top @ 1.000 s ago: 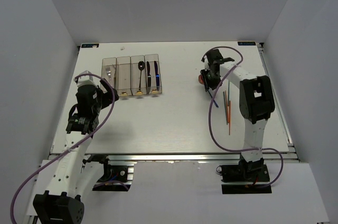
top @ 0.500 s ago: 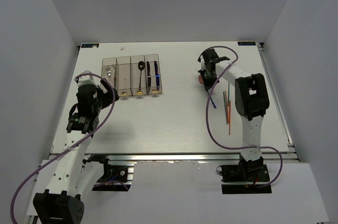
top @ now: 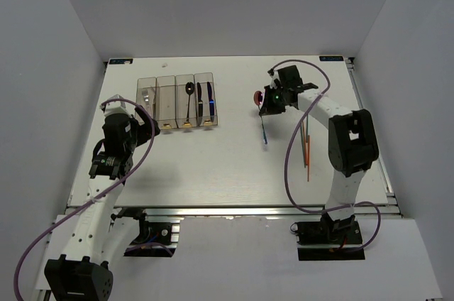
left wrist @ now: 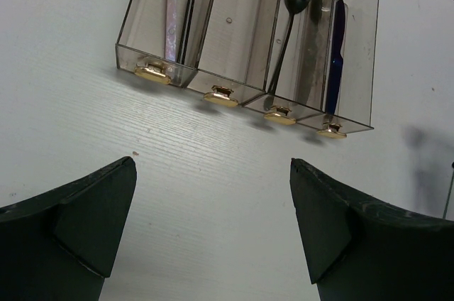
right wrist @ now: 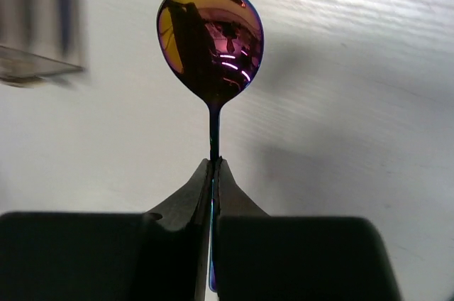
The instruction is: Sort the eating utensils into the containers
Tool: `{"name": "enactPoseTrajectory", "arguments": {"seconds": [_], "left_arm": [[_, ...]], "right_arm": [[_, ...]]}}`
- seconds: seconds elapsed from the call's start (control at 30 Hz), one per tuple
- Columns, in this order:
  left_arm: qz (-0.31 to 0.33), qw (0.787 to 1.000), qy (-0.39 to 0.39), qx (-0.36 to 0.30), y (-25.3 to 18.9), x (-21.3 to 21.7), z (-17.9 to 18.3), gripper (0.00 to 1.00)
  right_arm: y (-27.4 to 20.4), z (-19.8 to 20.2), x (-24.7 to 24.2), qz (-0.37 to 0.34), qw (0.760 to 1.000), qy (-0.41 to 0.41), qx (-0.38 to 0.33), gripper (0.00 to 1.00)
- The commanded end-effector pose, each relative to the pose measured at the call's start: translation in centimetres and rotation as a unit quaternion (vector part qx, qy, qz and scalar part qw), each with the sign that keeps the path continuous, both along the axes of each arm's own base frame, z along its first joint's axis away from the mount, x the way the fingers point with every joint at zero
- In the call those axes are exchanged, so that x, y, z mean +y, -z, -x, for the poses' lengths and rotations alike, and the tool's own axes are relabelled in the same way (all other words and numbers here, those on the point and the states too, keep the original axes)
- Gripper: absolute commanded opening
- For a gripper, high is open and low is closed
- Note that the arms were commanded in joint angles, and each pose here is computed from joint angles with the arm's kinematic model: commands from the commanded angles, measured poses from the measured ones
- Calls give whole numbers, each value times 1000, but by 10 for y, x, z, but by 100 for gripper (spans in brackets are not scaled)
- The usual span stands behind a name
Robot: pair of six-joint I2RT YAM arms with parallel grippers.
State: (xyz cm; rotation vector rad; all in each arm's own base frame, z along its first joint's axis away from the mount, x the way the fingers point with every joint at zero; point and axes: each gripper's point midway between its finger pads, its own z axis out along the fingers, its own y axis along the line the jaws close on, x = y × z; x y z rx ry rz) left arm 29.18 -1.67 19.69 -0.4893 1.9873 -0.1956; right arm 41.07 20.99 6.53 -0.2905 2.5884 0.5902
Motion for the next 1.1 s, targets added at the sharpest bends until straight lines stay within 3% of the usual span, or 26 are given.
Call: {"name": "enactPoseTrajectory", "arguments": {"seconds": [0.0, 0.03, 0.13, 0.2, 0.3, 0.43, 0.6, 0.77, 1.07], "left_arm": [[-3, 1000, 5, -6, -3, -1, 1, 98], [-3, 1000, 5, -6, -3, -1, 1, 98], [-5, 1000, -1, -8, -4, 1, 0, 98], [-7, 1000, -6, -10, -6, 3, 2, 98], [-12, 1000, -22, -15, -9, 9, 4, 98], [-14, 999, -36, -23, -14, 14, 6, 98], [-25, 997, -71, -26, -18, 27, 11, 98], [-20, 998, -59, -30, -19, 22, 11, 98], [-14, 999, -39, -32, -19, 15, 10, 98]], "right_arm": [[-76, -14, 42, -149, 987, 18, -60, 0], [-101, -20, 50, -181, 979, 17, -94, 0], [-135, -13, 84, -274, 957, 26, -89, 0], [-165, -12, 124, -353, 930, 0, -100, 0], [-191, -21, 184, -387, 912, -51, -125, 0], [-193, -45, 229, -407, 904, -28, -129, 0], [-172, -69, 266, -340, 925, 13, -169, 0], [-177, -80, 284, -299, 922, 21, -244, 0], [-155, -108, 285, -237, 924, 24, -298, 0]]}}
